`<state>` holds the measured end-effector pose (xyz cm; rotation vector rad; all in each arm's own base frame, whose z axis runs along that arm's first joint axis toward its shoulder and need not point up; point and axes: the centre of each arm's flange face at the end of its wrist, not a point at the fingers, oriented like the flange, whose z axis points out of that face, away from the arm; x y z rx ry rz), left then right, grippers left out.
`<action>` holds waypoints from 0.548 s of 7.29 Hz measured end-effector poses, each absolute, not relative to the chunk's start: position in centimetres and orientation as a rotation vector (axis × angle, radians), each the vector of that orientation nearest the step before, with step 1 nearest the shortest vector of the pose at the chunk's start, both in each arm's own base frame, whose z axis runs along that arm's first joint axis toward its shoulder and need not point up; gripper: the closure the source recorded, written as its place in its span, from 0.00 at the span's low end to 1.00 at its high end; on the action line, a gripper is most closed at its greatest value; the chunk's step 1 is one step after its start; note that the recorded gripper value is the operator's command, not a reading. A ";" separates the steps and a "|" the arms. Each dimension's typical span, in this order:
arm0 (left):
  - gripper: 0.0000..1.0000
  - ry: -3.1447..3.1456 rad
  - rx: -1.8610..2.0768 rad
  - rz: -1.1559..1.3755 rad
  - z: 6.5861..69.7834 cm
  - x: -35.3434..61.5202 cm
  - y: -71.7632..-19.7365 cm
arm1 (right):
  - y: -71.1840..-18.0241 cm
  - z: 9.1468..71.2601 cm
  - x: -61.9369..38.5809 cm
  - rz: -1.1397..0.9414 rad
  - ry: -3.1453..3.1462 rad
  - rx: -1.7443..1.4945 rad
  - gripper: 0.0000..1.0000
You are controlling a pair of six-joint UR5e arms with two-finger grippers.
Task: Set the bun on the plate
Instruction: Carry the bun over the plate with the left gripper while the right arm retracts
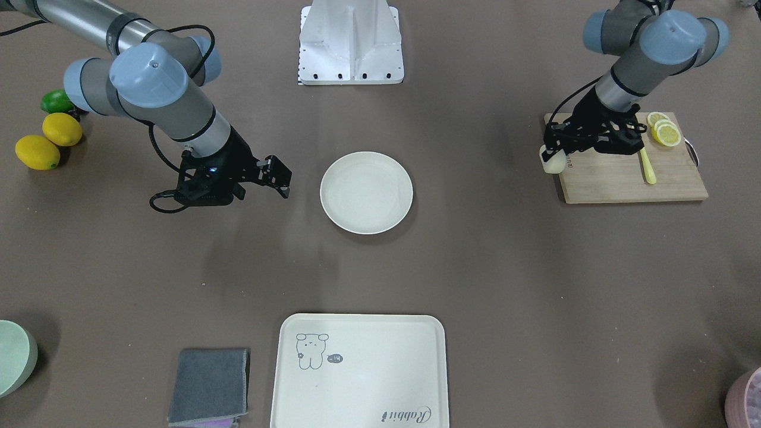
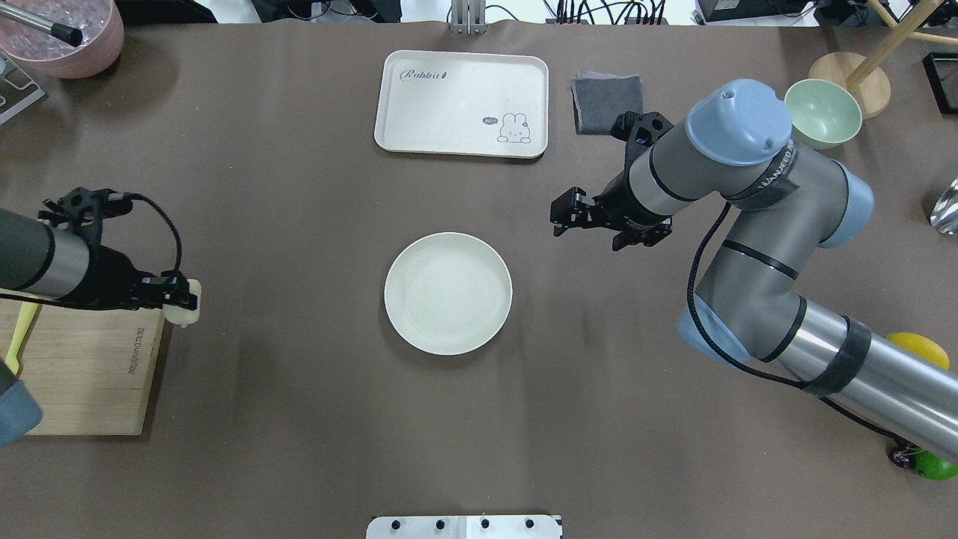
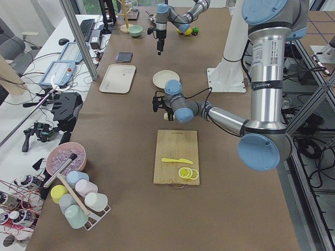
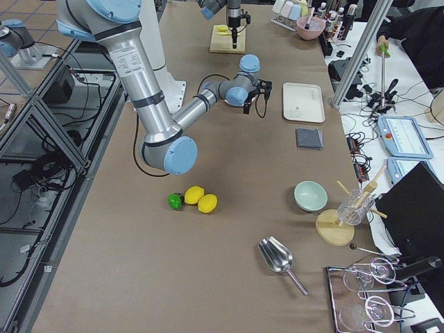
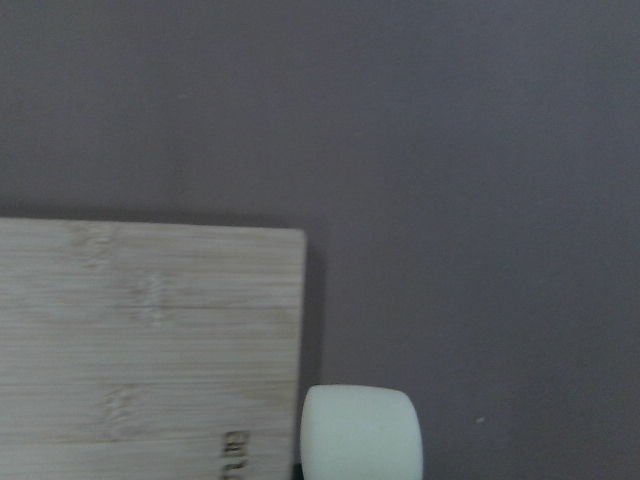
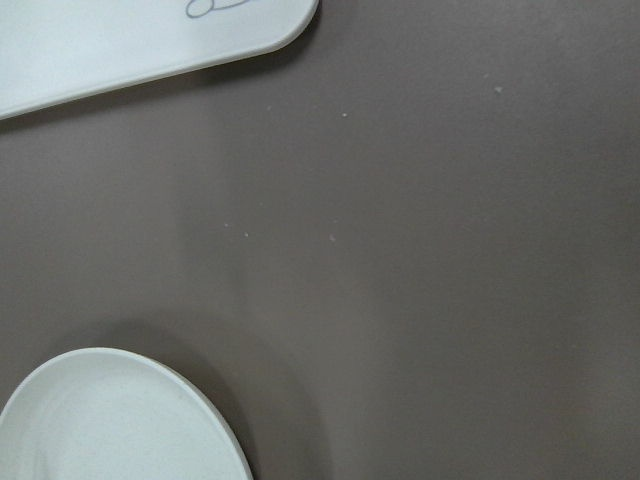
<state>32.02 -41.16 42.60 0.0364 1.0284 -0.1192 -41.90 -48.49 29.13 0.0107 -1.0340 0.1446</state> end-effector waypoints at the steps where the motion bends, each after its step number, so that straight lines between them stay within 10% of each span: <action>1: 0.64 1.019 0.023 -0.153 37.6 35.5 -42.9 | -49.1 30.4 -39.6 0.110 -1.008 0.027 0.01; 4: 0.64 0.935 -0.016 -0.249 23.4 49.7 -43.6 | -50.8 35.0 -33.3 0.041 -0.968 0.049 0.01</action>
